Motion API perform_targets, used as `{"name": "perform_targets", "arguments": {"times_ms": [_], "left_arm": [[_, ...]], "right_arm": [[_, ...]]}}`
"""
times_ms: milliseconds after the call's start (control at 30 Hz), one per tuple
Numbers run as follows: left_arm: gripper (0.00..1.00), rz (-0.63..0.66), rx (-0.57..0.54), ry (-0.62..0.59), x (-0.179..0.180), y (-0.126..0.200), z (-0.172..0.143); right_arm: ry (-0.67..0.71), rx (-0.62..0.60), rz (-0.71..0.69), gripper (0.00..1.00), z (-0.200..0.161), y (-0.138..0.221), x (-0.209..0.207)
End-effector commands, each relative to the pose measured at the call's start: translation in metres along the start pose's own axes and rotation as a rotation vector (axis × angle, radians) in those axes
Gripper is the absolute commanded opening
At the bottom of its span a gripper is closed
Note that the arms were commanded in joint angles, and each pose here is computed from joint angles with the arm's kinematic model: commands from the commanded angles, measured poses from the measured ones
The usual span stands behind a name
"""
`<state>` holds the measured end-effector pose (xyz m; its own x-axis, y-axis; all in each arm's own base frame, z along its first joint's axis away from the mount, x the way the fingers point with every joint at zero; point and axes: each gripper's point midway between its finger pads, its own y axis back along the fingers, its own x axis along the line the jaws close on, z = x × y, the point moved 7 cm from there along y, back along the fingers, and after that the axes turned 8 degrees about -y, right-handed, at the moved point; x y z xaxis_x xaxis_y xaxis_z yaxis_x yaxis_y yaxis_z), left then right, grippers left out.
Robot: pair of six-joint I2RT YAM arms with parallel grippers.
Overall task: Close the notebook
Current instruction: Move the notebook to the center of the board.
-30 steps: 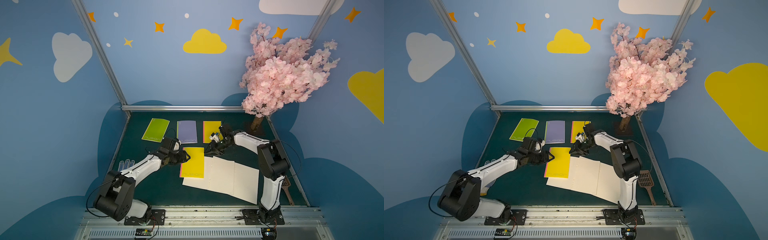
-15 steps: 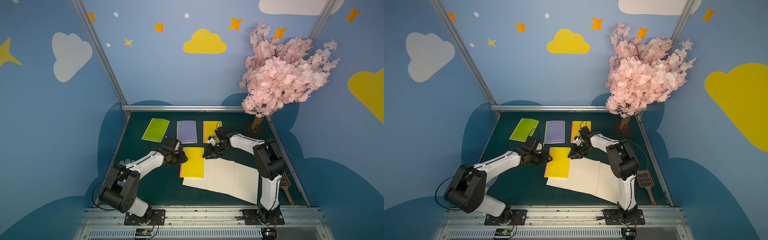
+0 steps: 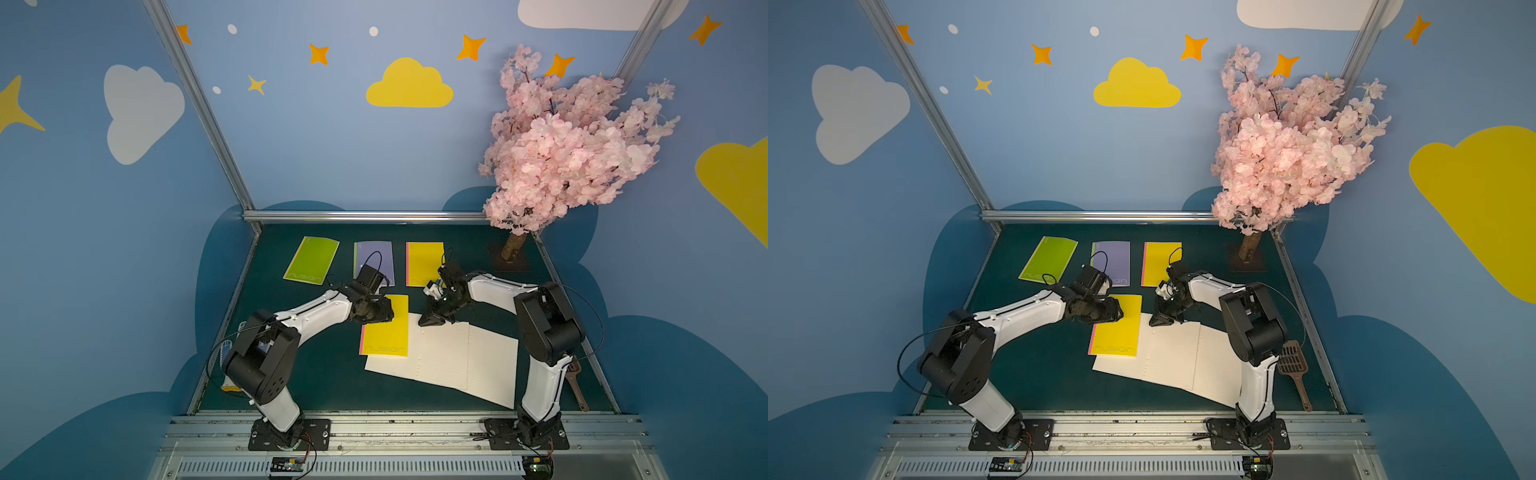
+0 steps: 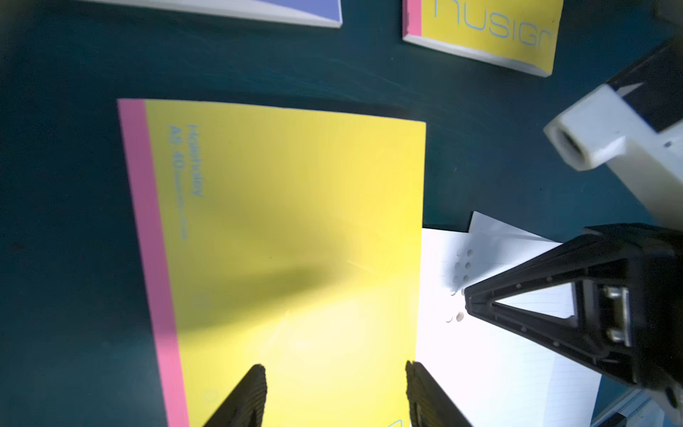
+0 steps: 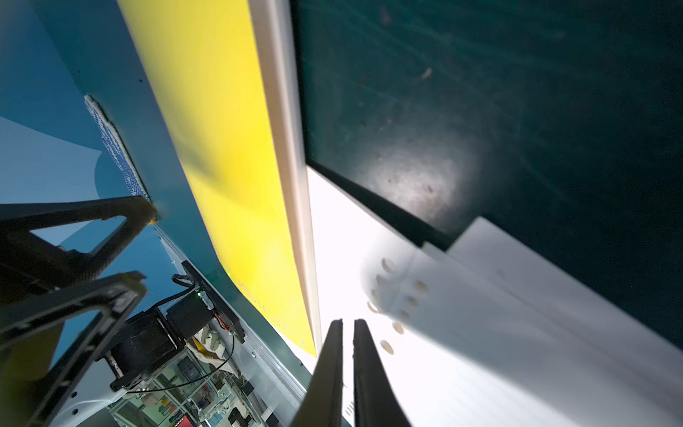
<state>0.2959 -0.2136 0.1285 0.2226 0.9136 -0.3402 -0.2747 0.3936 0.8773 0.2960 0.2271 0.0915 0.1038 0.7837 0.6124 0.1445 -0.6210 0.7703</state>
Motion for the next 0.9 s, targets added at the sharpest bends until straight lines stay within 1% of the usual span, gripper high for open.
{"name": "perform_targets", "arguments": {"times_ms": [0,233,500,667,867], "left_arm": [[0.64,0.056,0.027,-0.018,-0.004,-0.005,0.0],[0.66,0.128,0.072,-0.073,-0.024,-0.02,0.001],[0.68,0.203,0.122,-0.116,-0.04,-0.036,-0.005],[0.7,0.273,0.142,-0.143,-0.049,-0.044,-0.009],[0.72,0.383,0.169,-0.172,-0.052,-0.054,-0.012]], "right_arm": [[-0.001,-0.013,-0.018,0.09,-0.006,0.009,-0.004],[-0.036,-0.004,-0.043,0.08,-0.013,0.006,-0.021],[-0.052,0.001,-0.049,0.07,-0.013,0.005,-0.029],[-0.058,0.01,-0.05,0.06,-0.013,0.004,-0.032],[-0.058,0.013,-0.049,0.06,-0.012,0.003,-0.033]]}}
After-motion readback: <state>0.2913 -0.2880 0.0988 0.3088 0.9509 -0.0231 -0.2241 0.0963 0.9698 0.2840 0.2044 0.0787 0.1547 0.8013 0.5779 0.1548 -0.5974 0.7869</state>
